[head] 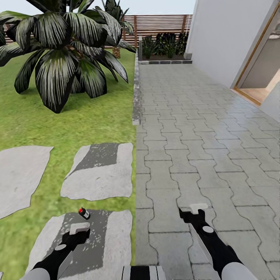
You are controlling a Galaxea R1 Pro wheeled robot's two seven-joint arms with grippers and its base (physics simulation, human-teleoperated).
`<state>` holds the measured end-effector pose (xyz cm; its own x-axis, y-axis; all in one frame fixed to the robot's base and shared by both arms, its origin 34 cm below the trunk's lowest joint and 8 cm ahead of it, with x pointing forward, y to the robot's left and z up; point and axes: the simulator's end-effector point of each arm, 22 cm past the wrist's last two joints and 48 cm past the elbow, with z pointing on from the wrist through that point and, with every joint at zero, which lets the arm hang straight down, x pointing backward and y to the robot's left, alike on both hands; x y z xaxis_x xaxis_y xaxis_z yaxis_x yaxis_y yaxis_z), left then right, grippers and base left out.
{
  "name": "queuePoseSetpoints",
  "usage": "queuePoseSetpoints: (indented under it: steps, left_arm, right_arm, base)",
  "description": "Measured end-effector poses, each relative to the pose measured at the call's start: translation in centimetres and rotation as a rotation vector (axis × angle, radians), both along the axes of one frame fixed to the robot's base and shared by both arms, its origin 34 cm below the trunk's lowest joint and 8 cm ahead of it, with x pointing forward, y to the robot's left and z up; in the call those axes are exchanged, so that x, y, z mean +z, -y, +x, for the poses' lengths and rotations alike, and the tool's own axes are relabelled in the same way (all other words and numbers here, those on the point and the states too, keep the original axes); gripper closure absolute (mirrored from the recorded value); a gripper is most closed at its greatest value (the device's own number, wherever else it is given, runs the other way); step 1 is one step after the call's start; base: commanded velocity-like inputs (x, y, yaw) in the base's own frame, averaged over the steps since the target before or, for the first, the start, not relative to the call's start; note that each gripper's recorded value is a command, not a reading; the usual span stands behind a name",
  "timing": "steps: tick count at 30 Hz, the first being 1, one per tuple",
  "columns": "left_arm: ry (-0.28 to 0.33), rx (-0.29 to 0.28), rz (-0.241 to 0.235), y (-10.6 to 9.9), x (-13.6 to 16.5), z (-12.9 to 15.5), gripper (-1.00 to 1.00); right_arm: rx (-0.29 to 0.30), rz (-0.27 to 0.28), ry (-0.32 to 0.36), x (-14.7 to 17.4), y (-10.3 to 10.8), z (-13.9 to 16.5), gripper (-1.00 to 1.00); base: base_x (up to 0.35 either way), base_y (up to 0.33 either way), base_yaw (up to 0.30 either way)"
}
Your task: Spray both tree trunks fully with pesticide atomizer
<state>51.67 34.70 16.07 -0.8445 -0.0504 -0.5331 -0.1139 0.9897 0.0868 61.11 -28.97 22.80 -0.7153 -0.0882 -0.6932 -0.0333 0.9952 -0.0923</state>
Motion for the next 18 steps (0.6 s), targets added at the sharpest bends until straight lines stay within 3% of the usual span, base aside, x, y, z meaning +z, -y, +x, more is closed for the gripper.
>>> queuePoseSetpoints:
  steps: [6,9,18]
  left_arm:
    - [0.002,-0.002,0.002,-0.1,0.0,0.0,-1.00]
    - [0.060,-0.008,0.009,-0.1,0.8,1.2,-1.00]
    - [0.109,-0.015,0.016,-0.2,1.4,1.7,-1.00]
  right_arm:
    - [0.000,0.000,-0.001,0.0,0.0,0.0,-1.00]
    - [0.000,0.000,-0.001,0.0,0.0,0.0,-1.00]
    - [0.000,0.000,-0.001,0.0,0.0,0.0,-1.00]
  base:
    - [0.044,0.068,-0.057]
    - [0.042,0.075,-0.178]
    - [0.005,0.009,-0.022]
